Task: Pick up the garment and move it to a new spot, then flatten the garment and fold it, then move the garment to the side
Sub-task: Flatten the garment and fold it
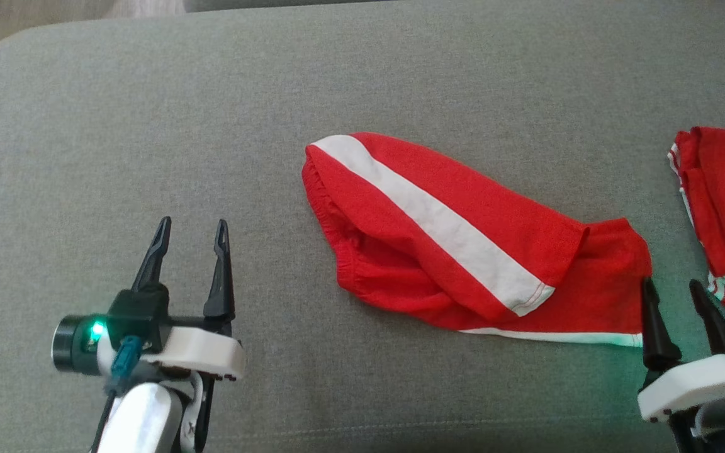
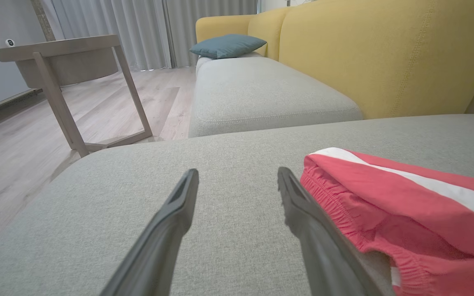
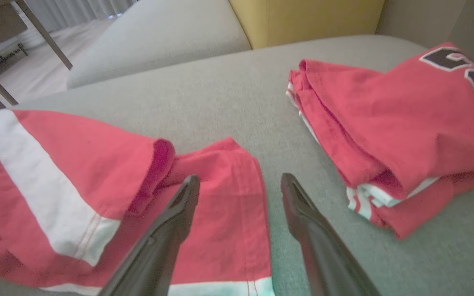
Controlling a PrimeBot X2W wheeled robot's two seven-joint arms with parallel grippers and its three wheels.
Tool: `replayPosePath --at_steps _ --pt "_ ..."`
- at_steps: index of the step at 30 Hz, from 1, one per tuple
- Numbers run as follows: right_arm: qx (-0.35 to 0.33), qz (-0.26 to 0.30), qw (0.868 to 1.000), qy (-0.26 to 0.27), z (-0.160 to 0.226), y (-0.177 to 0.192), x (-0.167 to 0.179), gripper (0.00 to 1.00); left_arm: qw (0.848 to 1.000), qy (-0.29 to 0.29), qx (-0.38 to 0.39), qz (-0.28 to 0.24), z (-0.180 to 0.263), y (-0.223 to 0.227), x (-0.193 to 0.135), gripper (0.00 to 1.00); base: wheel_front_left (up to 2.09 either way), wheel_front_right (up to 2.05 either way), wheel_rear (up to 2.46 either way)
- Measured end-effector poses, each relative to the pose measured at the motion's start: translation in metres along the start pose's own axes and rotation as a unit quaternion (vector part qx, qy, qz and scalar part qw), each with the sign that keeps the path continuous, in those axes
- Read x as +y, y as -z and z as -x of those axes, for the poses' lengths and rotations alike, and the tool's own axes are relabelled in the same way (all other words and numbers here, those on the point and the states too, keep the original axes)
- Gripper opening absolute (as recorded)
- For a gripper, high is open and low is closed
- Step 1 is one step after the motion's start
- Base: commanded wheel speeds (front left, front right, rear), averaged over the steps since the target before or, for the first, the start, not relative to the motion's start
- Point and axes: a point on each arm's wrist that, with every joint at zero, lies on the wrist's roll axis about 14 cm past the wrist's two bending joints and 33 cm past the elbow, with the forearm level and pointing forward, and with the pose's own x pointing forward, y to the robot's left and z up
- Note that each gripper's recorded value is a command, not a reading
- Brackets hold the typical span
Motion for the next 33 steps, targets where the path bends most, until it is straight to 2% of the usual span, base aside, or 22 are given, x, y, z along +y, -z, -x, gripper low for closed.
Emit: replayPosePath --at_steps 6,14,23,33 --pt "-0.095 0.004 0.995 -0.026 0.006 -0.042 0.018 1.0 1.0 -0.002 -0.009 -0.003 0.003 -0.007 0.001 1.0 0.0 0.0 0.0" --pt "-0.152 0.022 0.986 -0.07 0.014 -0.077 0.047 1.0 1.0 -0.007 -0.017 -0.005 0.01 -0.014 0.004 1.0 0.0 0.0 0.0" --pt "-0.163 0.026 0.982 -0.093 0.023 -0.084 0.063 1.0 1.0 -0.018 -0.011 -0.006 0.025 -0.012 0.01 1.0 0.0 0.0 0.0" --pt "-0.162 0.026 0.982 -0.094 0.024 -0.084 0.063 1.0 1.0 -0.018 -0.012 -0.008 0.026 -0.013 0.011 1.0 0.0 0.0 0.0"
